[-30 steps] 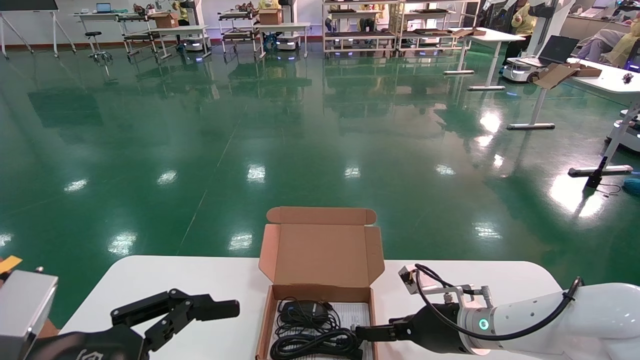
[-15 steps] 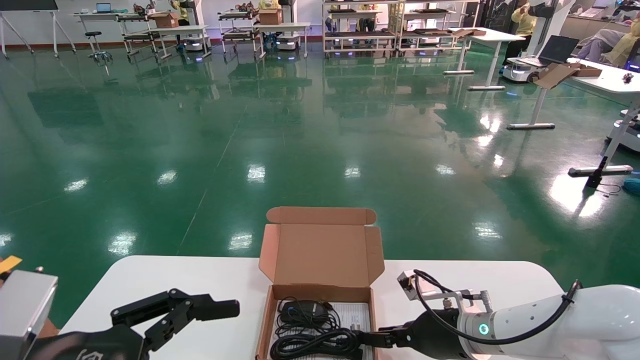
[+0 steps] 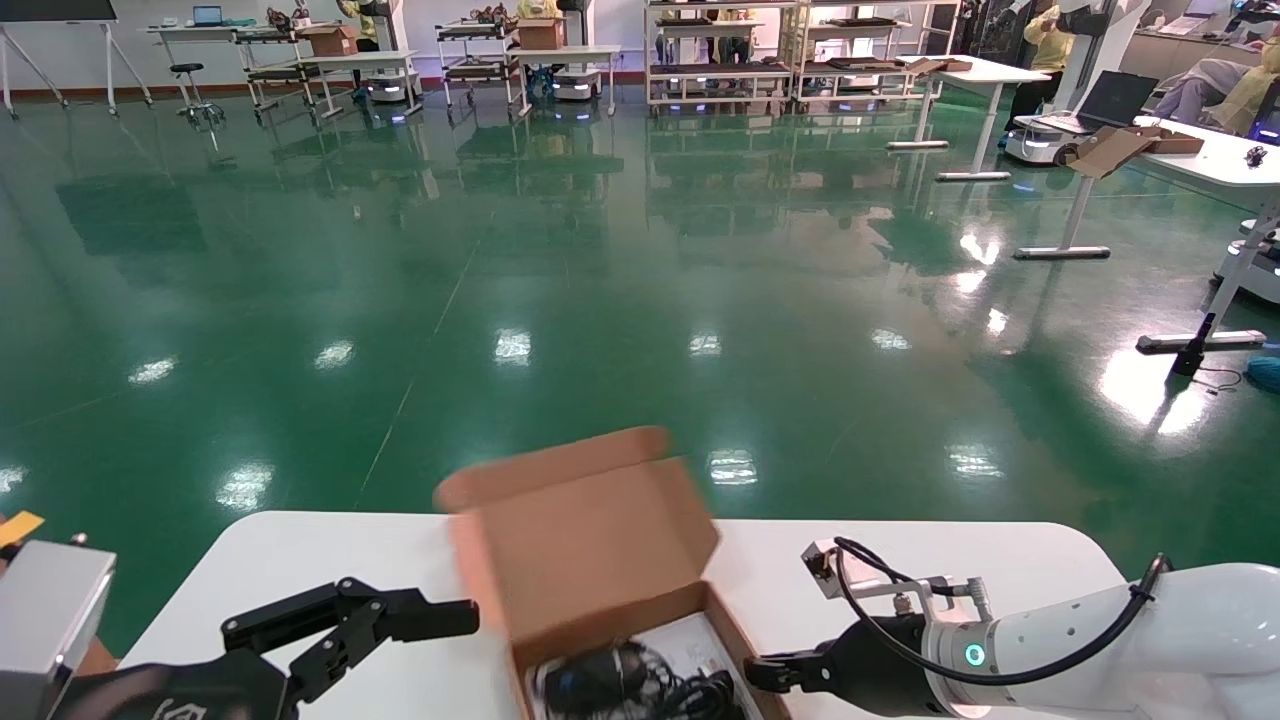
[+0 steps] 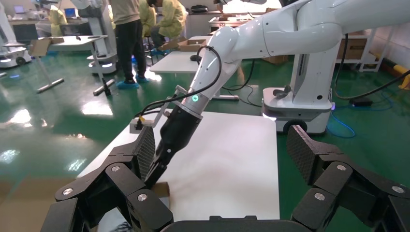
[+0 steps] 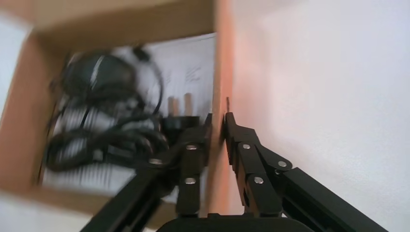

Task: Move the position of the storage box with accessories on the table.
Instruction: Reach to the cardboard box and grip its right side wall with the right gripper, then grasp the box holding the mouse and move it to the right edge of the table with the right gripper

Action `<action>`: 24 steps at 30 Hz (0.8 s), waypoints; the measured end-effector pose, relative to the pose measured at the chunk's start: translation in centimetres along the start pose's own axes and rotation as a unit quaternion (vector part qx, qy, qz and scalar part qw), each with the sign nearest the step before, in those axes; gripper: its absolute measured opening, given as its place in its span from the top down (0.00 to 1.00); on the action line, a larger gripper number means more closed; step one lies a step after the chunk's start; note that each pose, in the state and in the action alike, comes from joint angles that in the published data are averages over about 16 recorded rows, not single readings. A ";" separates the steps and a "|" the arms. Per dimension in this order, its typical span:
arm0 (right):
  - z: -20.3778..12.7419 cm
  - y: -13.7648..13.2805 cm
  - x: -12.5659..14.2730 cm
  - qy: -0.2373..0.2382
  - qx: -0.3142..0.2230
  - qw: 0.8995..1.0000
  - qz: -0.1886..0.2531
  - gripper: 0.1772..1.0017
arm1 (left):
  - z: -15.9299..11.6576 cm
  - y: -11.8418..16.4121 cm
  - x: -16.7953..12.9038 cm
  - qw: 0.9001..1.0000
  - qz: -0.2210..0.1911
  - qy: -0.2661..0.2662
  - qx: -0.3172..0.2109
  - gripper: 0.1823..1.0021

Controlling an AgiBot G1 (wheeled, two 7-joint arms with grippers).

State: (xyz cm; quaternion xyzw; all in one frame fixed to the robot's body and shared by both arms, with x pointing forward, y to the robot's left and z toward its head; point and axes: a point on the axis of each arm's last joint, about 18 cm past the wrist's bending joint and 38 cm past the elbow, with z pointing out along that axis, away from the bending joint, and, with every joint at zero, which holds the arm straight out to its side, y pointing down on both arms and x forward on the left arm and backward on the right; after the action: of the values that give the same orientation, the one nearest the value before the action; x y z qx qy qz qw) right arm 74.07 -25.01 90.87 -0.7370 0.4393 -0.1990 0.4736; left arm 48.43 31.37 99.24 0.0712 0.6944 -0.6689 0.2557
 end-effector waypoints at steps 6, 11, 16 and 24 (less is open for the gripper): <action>-0.9 -0.5 0.3 0.000 0.002 1.000 -0.004 0.91 | 0.0 0.0 0.0 1.000 0.000 0.000 0.000 0.00; -2.0 -1.3 0.5 -0.002 0.005 1.000 -0.010 0.95 | 0.0 0.0 0.0 1.000 0.000 0.000 0.000 0.00; -3.5 -2.3 0.8 -0.003 0.013 1.000 -0.016 0.96 | 0.0 0.0 0.0 1.000 0.000 0.000 0.000 0.00; -6.5 -4.8 1.6 0.001 0.044 0.999 -0.015 0.97 | 0.0 0.0 0.0 1.000 0.000 0.000 0.000 0.00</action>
State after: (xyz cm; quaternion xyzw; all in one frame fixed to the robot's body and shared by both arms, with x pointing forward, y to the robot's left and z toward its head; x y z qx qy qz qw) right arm 72.52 -28.94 97.89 -0.7216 0.4194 -0.2265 0.5021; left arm 48.43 31.37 99.24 0.0712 0.6944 -0.6689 0.2557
